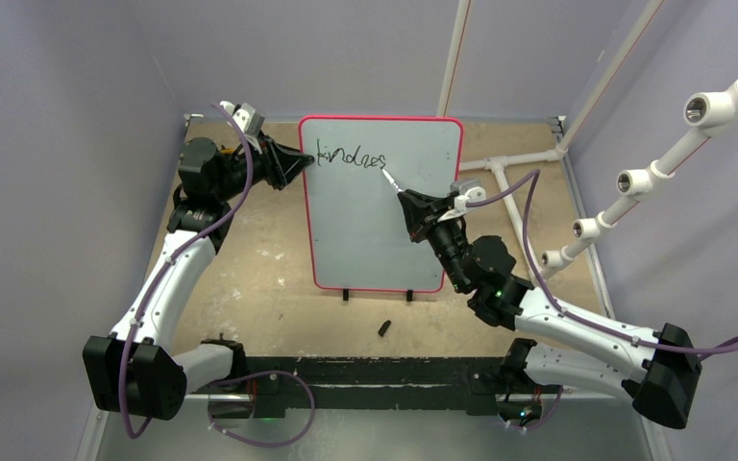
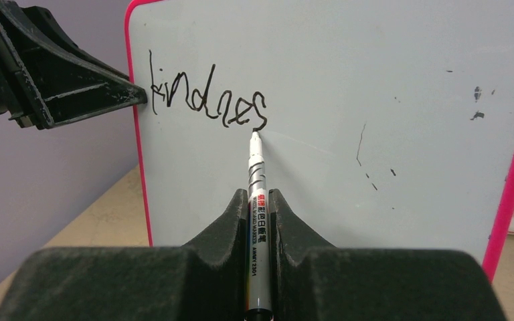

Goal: Write a sentence on the whiteboard

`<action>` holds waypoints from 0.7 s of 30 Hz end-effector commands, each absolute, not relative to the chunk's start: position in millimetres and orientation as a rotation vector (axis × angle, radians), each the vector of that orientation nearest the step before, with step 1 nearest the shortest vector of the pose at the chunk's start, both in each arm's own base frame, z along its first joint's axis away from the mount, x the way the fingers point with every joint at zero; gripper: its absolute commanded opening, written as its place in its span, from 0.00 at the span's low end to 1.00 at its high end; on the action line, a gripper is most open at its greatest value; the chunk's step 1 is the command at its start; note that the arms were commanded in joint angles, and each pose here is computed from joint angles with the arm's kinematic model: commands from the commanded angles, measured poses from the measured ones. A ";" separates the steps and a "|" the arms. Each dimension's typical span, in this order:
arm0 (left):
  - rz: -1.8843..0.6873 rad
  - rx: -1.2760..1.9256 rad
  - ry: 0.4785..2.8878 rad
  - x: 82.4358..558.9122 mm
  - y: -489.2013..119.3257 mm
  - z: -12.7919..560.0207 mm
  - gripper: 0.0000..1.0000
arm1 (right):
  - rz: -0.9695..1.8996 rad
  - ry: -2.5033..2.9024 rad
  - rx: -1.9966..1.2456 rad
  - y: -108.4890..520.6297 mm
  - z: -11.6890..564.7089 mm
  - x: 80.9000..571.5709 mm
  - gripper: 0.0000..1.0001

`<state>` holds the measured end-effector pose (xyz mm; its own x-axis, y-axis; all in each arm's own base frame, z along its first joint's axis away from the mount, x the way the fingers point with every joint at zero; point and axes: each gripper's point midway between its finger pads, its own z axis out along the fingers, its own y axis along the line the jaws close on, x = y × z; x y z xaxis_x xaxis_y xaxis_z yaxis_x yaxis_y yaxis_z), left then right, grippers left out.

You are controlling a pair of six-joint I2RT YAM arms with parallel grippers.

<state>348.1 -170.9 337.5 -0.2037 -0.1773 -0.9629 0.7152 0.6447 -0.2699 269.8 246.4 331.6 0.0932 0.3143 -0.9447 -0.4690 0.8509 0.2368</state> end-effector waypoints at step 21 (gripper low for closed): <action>-0.869 0.465 1.599 350.8 -171.3 327.2 0.00 | 0.569 1.222 -0.031 222.9 377.4 269.5 0.00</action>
